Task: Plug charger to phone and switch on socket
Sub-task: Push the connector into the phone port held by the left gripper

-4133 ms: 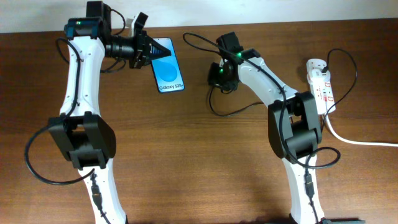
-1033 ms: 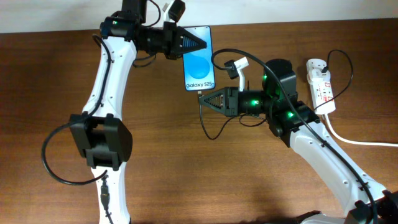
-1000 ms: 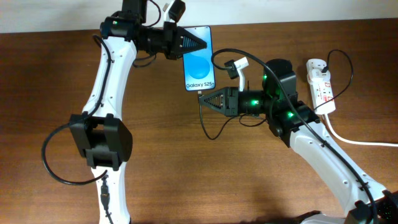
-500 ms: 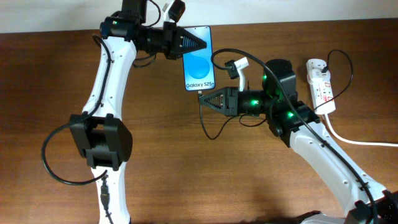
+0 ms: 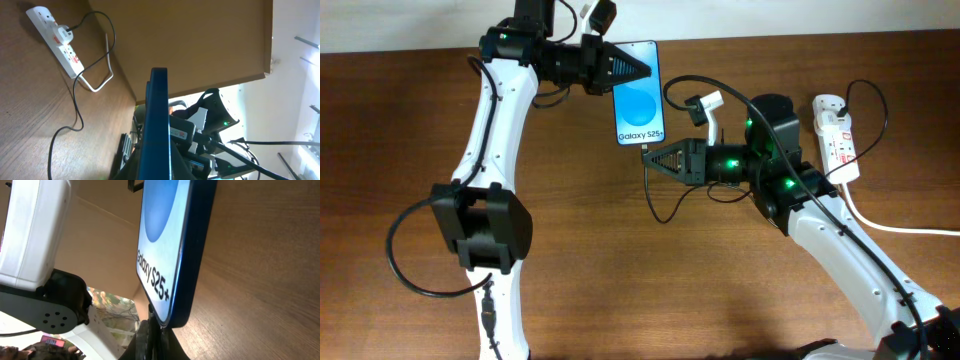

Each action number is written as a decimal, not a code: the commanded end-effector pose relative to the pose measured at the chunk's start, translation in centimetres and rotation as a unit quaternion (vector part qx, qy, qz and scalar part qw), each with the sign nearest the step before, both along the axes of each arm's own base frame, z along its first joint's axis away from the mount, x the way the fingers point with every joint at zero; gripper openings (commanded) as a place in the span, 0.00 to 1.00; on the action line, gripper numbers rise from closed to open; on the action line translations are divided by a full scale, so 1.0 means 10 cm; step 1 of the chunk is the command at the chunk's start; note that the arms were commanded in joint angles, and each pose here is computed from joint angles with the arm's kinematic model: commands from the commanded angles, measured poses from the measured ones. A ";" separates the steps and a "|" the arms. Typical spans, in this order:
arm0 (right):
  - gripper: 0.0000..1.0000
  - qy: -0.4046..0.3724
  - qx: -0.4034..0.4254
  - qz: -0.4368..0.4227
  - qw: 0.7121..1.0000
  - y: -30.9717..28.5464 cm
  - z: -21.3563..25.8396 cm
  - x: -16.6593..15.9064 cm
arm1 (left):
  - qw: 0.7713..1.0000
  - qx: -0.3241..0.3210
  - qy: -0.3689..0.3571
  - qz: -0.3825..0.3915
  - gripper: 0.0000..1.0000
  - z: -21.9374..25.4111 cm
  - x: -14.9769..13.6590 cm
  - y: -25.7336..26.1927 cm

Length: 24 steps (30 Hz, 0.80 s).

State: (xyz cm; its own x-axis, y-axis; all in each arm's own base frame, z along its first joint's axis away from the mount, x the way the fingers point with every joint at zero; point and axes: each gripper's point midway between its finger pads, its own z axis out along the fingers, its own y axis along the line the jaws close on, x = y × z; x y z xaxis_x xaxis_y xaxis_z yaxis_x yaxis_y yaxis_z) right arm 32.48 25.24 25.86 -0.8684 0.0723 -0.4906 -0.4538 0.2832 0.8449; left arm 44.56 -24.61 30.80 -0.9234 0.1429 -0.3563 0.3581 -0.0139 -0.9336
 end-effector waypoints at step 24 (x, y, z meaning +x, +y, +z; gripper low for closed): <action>0.04 -0.018 0.004 -0.007 1.000 -0.06 0.03 0.08 | 1.000 -0.020 0.003 -0.020 0.00 0.16 -0.10 -0.06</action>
